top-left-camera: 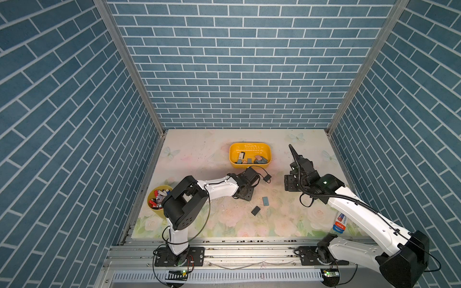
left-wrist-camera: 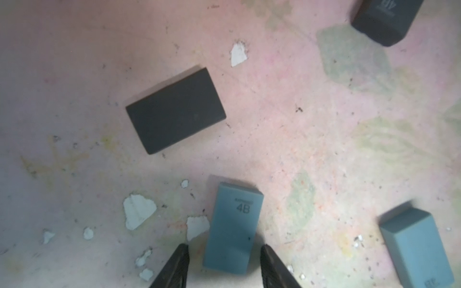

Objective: Put the eraser in the storage box
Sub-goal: Pick up the eraser from the center of the board.

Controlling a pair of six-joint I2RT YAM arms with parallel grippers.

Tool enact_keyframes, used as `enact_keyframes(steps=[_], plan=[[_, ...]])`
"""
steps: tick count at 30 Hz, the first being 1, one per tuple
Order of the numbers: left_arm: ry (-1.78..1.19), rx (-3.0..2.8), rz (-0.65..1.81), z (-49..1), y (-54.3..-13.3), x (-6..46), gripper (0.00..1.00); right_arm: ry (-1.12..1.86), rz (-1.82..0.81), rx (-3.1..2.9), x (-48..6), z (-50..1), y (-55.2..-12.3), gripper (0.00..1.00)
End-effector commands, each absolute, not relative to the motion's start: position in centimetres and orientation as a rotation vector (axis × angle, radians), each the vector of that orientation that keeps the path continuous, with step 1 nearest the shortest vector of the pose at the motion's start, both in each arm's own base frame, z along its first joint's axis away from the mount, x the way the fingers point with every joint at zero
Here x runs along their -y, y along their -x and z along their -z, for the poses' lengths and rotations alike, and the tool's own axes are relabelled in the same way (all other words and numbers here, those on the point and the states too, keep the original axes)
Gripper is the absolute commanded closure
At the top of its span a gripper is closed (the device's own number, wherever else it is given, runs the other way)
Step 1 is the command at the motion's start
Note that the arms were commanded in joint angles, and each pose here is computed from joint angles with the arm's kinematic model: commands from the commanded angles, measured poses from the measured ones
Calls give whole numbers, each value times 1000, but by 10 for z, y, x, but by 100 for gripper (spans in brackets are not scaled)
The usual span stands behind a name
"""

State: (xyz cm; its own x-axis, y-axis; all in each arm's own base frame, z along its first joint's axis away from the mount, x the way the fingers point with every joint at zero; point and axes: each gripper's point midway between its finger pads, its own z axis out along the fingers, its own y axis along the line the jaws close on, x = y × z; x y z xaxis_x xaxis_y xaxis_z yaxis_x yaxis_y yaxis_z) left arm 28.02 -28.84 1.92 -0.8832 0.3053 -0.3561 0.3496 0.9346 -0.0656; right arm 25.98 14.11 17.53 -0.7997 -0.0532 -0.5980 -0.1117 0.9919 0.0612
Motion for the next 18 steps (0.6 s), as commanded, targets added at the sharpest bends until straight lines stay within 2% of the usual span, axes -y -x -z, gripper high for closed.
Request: enact_keyframes(steps=[1, 11, 18], plan=[[-497, -2875, 69, 6, -254, 263, 50, 62, -110, -2508, -139, -173, -258, 28], [-535, -2856, 54, -2, -269, 277, 45, 70, -101, -2522, -142, -164, -255, 28], [-543, -2880, 61, 11, -268, 282, 55, 80, -104, -2517, -144, -166, -253, 28]])
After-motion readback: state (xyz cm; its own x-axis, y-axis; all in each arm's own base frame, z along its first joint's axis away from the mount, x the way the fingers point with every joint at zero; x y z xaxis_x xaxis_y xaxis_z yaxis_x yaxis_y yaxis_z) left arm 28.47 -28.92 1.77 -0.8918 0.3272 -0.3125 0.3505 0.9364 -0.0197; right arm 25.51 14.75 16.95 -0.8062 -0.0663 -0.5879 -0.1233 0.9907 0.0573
